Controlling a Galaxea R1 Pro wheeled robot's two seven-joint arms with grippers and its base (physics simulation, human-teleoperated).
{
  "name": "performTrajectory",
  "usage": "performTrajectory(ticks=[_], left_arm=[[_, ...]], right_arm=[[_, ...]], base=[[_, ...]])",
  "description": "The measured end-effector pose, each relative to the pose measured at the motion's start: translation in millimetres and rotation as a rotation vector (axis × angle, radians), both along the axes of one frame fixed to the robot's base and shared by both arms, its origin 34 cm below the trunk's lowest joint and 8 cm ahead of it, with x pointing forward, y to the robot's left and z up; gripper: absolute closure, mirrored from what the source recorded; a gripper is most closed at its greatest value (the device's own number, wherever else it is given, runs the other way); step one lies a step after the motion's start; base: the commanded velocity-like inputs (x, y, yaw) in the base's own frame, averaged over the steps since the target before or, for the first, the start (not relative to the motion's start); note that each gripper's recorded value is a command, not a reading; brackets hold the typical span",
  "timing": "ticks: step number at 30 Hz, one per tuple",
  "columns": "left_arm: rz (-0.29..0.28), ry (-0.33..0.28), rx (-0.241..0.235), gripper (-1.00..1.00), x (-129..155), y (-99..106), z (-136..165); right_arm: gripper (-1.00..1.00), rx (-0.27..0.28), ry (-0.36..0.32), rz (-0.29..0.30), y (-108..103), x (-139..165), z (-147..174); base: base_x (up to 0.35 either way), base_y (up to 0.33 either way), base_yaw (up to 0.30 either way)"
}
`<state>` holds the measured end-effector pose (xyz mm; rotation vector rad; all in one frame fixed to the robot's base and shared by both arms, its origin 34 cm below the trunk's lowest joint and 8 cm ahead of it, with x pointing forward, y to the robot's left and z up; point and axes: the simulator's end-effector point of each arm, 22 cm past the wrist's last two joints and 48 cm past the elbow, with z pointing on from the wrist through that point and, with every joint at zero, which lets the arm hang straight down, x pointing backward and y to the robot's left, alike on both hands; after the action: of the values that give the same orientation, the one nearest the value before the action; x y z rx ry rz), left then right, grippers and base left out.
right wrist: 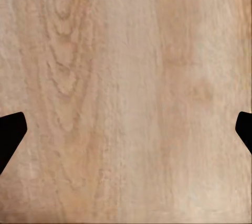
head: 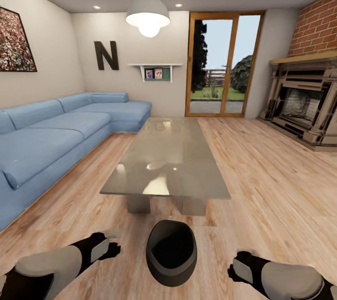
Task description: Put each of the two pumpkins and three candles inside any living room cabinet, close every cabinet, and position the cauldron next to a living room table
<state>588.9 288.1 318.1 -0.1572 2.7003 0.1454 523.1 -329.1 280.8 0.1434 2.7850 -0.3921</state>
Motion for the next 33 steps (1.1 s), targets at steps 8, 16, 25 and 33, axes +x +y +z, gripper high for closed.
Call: performTrajectory(ticks=[8,16,25,33], left_arm=[[0.055,-0.028,0.063,-1.0,-183.2,77.3,-110.5],[0.101,-0.046,0.059,-1.0,-218.3,85.7,-122.2],[0.101,-0.04,-0.025,-1.0,-220.7,24.5,-130.8],[0.098,-0.038,-0.041,-1.0,-220.8,10.2,-131.8]], right_arm=[[-1.0,0.072,0.013,0.161,-28.1,-234.3,-113.5],[-1.0,0.074,-0.005,0.24,-15.1,-246.3,-118.7],[-1.0,0.016,0.0,0.246,-33.3,-250.9,-117.3],[-1.0,-0.001,0.033,0.243,-36.4,-253.5,-118.1]], base=[[0.0,0.0,0.0],[0.0,0.0,0.0],[0.0,0.0,0.0],[0.0,0.0,0.0]])
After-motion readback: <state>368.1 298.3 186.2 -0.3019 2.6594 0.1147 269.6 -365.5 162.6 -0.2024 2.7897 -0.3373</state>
